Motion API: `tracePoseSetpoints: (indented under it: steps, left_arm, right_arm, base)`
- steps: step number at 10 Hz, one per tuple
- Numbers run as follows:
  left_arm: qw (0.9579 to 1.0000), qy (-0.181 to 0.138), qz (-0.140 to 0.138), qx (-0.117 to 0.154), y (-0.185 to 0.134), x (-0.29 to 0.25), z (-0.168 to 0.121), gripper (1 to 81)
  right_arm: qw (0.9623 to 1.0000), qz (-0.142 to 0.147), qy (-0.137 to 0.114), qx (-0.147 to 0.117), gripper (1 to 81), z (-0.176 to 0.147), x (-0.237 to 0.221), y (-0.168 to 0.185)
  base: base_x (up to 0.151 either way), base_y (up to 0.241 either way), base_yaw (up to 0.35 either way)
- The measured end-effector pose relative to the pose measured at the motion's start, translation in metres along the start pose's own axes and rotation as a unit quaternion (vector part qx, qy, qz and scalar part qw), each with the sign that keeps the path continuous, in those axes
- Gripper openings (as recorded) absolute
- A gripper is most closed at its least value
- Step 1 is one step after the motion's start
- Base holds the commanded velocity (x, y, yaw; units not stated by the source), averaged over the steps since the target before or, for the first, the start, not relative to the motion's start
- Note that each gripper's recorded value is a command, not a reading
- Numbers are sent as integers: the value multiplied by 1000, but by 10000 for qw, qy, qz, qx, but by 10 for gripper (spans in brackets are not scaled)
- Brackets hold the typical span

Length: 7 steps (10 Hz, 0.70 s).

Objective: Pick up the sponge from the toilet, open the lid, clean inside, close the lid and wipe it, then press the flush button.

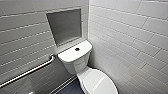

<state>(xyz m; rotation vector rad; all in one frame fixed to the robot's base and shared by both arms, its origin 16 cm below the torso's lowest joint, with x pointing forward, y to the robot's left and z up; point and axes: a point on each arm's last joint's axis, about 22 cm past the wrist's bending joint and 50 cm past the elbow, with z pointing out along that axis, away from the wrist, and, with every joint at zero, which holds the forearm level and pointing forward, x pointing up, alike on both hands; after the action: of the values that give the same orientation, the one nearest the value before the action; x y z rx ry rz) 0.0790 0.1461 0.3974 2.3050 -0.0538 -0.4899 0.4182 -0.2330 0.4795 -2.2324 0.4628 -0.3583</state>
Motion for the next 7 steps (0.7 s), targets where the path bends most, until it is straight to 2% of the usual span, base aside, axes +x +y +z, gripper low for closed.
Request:
tracePoseSetpoints:
  steps: [4,7]
  left_arm:
    - [9998,-126,-138,-9,-28,10,23,811]
    - [9998,-112,-140,7,-39,18,31,811]
  right_arm:
    - [9991,-258,-302,148,10,71,39,1]
    - [9971,-611,-358,260,10,110,103,-29]
  base:
    - [0,0,0]
    - [0,0,0]
